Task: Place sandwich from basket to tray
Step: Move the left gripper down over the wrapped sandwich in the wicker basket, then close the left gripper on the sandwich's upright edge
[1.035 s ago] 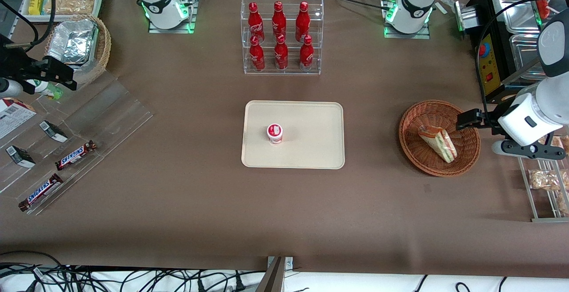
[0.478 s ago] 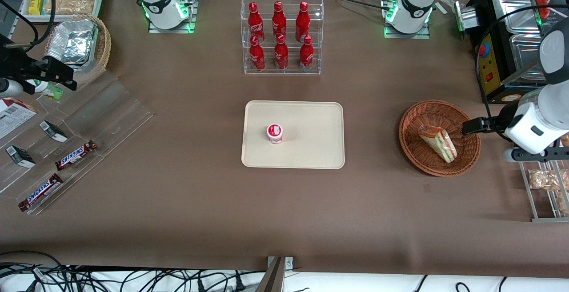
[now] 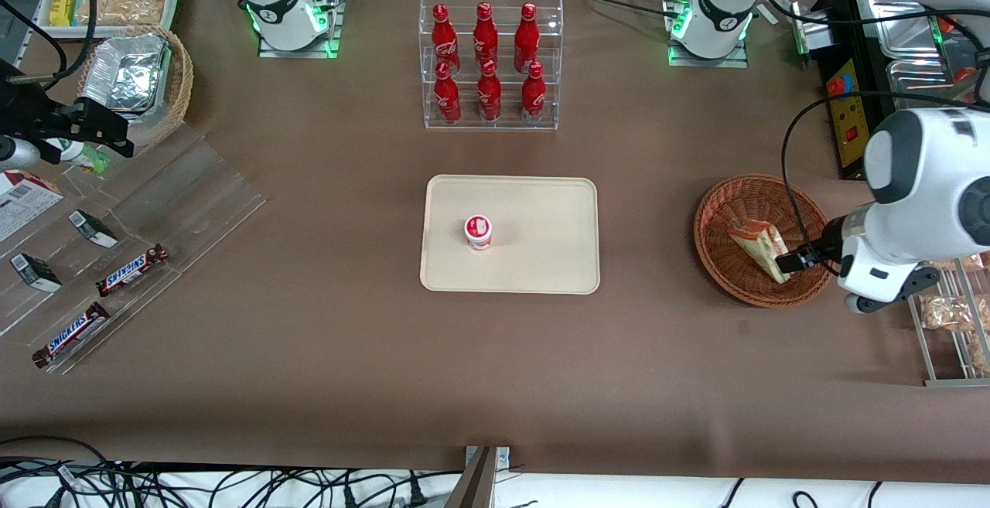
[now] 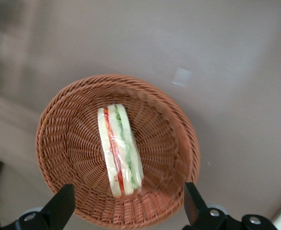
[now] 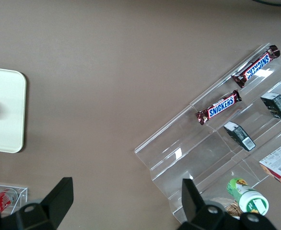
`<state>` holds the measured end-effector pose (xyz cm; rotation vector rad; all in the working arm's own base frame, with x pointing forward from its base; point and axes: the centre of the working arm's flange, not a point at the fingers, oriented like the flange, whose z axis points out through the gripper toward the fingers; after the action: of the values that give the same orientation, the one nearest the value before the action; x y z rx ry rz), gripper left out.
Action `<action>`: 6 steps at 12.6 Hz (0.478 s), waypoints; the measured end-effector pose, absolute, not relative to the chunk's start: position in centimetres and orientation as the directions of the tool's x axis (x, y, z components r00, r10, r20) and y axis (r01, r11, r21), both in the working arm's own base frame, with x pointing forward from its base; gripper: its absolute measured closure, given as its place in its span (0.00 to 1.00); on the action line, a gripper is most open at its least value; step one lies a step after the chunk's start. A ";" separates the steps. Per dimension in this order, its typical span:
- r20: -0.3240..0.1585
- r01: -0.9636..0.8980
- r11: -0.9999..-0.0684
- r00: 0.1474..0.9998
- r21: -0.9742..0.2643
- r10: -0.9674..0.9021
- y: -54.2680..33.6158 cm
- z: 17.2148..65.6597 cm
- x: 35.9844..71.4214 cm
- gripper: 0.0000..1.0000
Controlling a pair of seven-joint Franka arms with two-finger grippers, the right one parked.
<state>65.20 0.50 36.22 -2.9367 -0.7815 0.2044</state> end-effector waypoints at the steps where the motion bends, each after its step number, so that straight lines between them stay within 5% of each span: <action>1: -0.085 0.520 -0.843 0.842 -0.141 0.533 0.4 34.6 64.7 0.00; 6: -0.027 0.588 -0.797 0.802 -0.139 0.596 0.4 30.0 61.4 0.00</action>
<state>61.41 0.43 29.99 -2.8635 -0.9450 0.1047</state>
